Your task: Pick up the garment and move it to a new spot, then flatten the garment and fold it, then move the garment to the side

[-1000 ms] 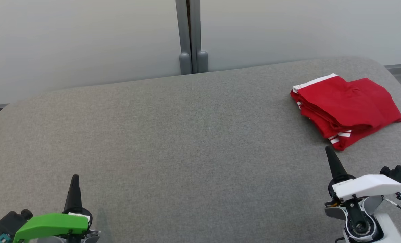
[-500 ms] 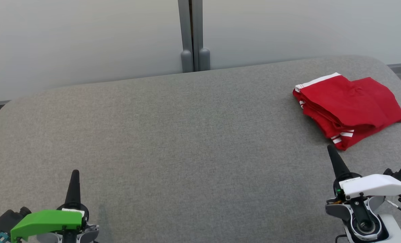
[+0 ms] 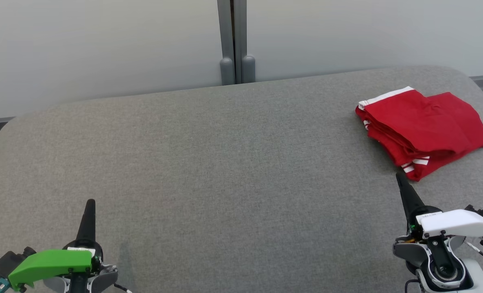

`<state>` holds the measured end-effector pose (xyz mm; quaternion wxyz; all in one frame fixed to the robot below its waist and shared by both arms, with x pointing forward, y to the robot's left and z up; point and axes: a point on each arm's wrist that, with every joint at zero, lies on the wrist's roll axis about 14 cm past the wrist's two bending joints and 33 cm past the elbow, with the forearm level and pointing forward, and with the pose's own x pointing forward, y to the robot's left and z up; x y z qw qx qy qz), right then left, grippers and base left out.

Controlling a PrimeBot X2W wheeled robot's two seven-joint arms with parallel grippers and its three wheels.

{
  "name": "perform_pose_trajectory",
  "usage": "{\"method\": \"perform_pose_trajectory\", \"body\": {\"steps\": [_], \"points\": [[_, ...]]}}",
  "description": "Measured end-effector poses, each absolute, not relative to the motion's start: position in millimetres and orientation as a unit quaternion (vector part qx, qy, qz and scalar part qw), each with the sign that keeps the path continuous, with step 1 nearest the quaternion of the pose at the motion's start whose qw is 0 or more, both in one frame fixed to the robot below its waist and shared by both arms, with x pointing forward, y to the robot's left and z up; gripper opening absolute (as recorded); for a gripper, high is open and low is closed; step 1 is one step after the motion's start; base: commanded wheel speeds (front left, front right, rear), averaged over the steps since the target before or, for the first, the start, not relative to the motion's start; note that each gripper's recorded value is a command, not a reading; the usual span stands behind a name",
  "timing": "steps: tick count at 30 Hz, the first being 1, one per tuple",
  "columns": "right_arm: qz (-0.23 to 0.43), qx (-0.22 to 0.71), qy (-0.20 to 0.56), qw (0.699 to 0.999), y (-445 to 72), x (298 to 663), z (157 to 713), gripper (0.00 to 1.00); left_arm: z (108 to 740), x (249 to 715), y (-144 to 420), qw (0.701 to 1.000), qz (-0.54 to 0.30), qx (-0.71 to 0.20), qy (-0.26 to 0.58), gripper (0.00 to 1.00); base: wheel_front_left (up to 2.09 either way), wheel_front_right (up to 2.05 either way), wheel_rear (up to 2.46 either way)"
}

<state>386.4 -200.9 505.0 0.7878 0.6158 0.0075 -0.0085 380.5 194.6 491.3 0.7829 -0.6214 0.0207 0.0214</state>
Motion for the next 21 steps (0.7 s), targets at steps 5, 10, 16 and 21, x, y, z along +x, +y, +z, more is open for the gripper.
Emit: {"method": "perform_pose_trajectory", "body": {"steps": [5, 10, 16, 21], "points": [[-0.008, 0.631, 0.006, 0.776, -201.3, 386.9, 505.4, 0.00, 493.4, 381.9, 195.2, 0.771, 0.019, -0.636, 0.018, 0.00, 0.00, 0.00, 0.00], [-0.007, 0.647, 0.005, 0.762, -201.1, 387.6, 506.1, 0.00, 494.8, 382.8, 195.8, 0.758, 0.017, -0.652, 0.016, 0.00, 0.00, 0.00, 0.00], [-0.005, 0.663, 0.004, 0.749, -200.7, 388.3, 506.5, 0.00, 495.8, 383.4, 196.3, 0.745, 0.015, -0.667, 0.015, 0.00, 0.00, 0.00, 0.00], [-0.004, 0.680, 0.004, 0.733, -200.0, 388.2, 506.0, 0.00, 498.8, 385.2, 196.9, 0.732, 0.011, -0.682, 0.012, 0.00, 0.00, 0.00, 0.00]]}}
